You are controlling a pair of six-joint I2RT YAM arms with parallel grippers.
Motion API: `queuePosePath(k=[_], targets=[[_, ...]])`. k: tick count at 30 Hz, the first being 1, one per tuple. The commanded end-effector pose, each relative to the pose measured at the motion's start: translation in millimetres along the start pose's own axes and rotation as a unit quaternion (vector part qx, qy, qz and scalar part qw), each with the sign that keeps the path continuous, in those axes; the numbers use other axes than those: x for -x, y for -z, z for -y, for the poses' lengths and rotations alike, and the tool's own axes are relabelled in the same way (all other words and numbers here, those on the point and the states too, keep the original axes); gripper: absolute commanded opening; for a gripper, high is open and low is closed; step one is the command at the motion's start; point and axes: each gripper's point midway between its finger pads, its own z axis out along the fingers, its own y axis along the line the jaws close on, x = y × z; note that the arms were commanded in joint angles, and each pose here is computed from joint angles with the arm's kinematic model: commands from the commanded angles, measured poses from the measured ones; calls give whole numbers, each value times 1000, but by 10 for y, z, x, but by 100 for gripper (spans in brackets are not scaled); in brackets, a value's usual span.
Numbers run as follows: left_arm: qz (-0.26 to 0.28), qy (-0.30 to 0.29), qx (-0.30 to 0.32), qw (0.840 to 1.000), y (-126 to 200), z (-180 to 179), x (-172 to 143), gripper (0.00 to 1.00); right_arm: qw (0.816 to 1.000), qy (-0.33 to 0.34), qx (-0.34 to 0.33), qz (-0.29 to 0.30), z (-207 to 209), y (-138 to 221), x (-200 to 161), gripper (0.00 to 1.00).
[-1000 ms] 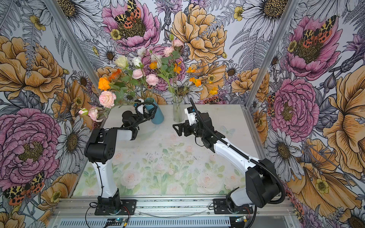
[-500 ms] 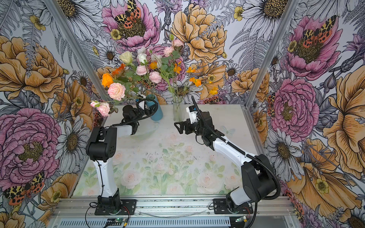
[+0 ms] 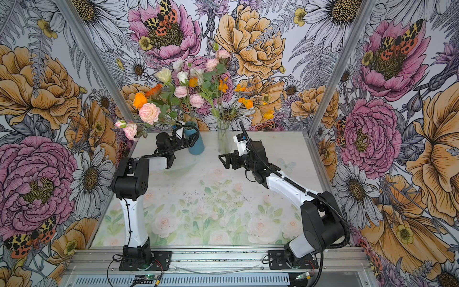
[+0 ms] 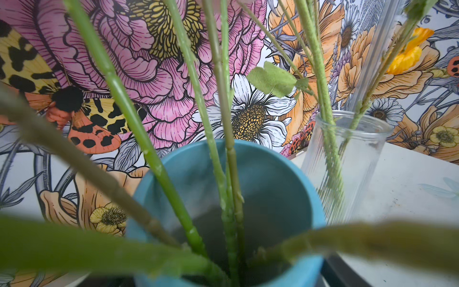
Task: Arrange flowers in a vase
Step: Place the vase at the top-center of the table.
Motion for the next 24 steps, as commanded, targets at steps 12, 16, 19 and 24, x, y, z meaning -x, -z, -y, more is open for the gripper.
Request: queuePosePath(k=[12,16,19,24], targets=[[96,-63,12,993,-59,-122,646,40,1000,13,-2,20,51,-34,112,99],[95,-60,12,994,-104,-145,595,41,1000,15,-5,24,59,-23,144,99],[98,-54,10,994,-134,-152,573,42,1000,15,-8,24,82,-9,144,100],[100,-50,13,994,-151,-173,563,45,1000,12,-12,25,104,6,132,99]])
